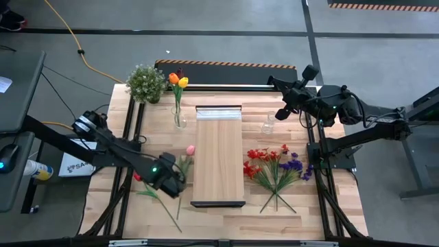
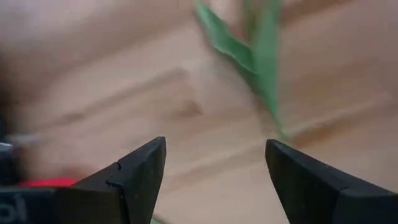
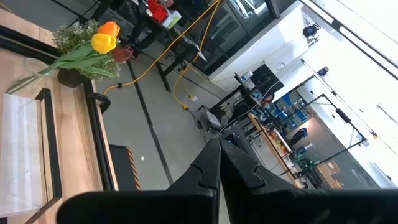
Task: Pick and place flowers into a vace then onto a shelf
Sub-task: Put the pink tulip into the left transparent vase
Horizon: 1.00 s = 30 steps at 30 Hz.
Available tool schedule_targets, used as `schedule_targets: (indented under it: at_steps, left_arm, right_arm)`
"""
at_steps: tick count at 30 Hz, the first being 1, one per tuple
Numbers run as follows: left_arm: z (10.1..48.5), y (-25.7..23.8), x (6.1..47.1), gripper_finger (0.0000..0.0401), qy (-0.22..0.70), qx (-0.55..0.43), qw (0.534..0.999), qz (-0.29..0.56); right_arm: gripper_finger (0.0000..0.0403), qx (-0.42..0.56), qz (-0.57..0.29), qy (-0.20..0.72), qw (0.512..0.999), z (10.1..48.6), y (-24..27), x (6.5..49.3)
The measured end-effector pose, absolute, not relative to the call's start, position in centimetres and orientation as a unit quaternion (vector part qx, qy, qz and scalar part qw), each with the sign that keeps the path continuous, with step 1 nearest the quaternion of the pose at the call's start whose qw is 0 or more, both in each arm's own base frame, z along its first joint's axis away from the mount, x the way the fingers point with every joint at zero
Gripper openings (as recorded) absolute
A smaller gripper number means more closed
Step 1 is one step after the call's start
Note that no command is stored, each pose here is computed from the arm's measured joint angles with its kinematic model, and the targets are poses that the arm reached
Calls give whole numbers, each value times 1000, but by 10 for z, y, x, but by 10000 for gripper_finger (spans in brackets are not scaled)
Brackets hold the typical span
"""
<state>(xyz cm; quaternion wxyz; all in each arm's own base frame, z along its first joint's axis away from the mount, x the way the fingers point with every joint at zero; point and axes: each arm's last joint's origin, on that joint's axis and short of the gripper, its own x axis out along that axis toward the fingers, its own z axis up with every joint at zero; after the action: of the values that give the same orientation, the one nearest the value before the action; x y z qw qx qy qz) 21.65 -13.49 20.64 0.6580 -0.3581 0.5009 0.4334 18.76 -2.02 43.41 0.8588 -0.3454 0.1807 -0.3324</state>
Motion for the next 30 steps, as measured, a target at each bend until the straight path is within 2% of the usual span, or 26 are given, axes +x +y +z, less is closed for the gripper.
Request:
schedule_targets:
  at_steps: [6,17,30]
  left_arm:
    - [194,-150,212,308,488,-390,671,399]
    - [194,-160,207,308,461,-385,702,383]
    - [175,-160,208,308,446,-411,707,364]
  right_arm:
    - [0,-354,-322,177,860,435,-20,188]
    - [0,-353,-313,173,865,435,-19,189]
    - [0,-319,-320,161,878,435,-19,189]
